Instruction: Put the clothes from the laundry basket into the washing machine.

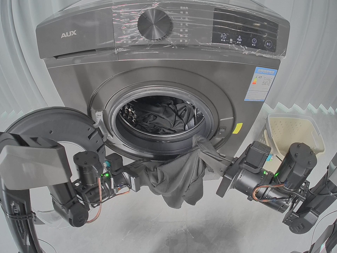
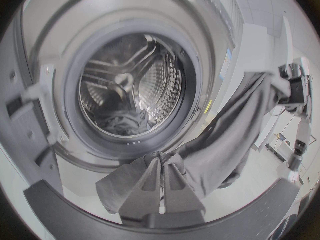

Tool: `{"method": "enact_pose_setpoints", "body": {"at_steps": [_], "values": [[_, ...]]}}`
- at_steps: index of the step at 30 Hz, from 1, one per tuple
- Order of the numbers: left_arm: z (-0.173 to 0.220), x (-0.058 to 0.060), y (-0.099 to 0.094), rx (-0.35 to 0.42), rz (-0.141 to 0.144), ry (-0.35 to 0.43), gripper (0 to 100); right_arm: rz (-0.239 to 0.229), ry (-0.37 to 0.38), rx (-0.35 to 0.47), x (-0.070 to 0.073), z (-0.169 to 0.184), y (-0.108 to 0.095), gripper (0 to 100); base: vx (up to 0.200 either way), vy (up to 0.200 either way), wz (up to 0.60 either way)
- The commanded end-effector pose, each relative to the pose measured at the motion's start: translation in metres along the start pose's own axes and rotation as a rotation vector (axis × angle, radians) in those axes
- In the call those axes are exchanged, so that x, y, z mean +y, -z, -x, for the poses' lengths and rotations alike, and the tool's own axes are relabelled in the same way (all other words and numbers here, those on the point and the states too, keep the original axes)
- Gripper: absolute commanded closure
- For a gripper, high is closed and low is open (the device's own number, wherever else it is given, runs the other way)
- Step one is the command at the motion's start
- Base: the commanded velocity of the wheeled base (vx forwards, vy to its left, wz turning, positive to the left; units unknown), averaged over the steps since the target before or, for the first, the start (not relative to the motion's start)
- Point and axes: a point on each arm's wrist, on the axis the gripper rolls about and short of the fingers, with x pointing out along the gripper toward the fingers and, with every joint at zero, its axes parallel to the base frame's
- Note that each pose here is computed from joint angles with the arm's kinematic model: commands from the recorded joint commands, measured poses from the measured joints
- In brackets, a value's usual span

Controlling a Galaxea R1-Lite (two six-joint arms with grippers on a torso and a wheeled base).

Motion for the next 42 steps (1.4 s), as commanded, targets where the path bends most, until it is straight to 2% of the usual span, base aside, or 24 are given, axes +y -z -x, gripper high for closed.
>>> {"method": "enact_pose_setpoints", "body": {"at_steps": [1, 5, 6, 8, 13, 15, 16, 24, 27, 32, 39, 42], "values": [[0.055, -0.014, -0.055, -0.149, -0.023, 0.007, 100, 0.002, 0.075, -0.031, -0.014, 0.007, -0.009, 100, 0.0, 0.0, 0.0], [0.077, -0.02, -0.07, -0.2, -0.032, 0.016, 100, 0.003, 0.115, -0.007, -0.024, 0.016, -0.004, 100, 0.0, 0.0, 0.0], [0.091, -0.024, -0.08, -0.242, -0.041, 0.023, 100, -0.007, 0.122, -0.001, -0.025, 0.019, -0.003, 100, 0.0, 0.0, 0.0], [0.101, -0.027, -0.088, -0.279, -0.046, 0.033, 100, -0.012, 0.128, 0.009, -0.026, 0.021, 0.0, 100, 0.0, 0.0, 0.0], [0.121, -0.031, -0.105, -0.359, -0.052, 0.087, 100, -0.007, 0.161, 0.001, -0.036, 0.022, -0.001, 100, 0.0, 0.0, 0.0], [0.122, -0.029, -0.106, -0.358, -0.048, 0.092, 100, -0.007, 0.168, -0.011, -0.038, 0.021, -0.004, 100, 0.0, 0.0, 0.0], [0.125, -0.025, -0.107, -0.366, -0.045, 0.09, 100, -0.006, 0.176, -0.03, -0.041, 0.018, -0.007, 100, 0.0, 0.0, 0.0], [0.13, -0.022, -0.101, -0.34, -0.039, 0.082, 100, 0.012, 0.26, -0.096, -0.06, 0.018, -0.022, 100, 0.0, 0.0, 0.0], [0.133, -0.018, -0.099, -0.332, -0.037, 0.066, 100, 0.029, 0.277, -0.151, -0.064, 0.022, -0.036, 100, 0.0, 0.0, 0.0], [0.135, -0.015, -0.097, -0.325, -0.038, 0.059, 100, 0.042, 0.257, -0.22, -0.058, 0.029, -0.055, 100, 0.0, 0.0, 0.0], [0.135, -0.013, -0.102, -0.349, -0.037, 0.04, 100, 0.056, 0.271, -0.227, -0.059, 0.031, -0.057, 100, 0.0, 0.0, 0.0], [0.137, -0.007, -0.106, -0.368, -0.044, 0.01, 100, 0.057, 0.276, -0.232, -0.059, 0.033, -0.058, 100, 0.0, 0.0, 0.0]]}}
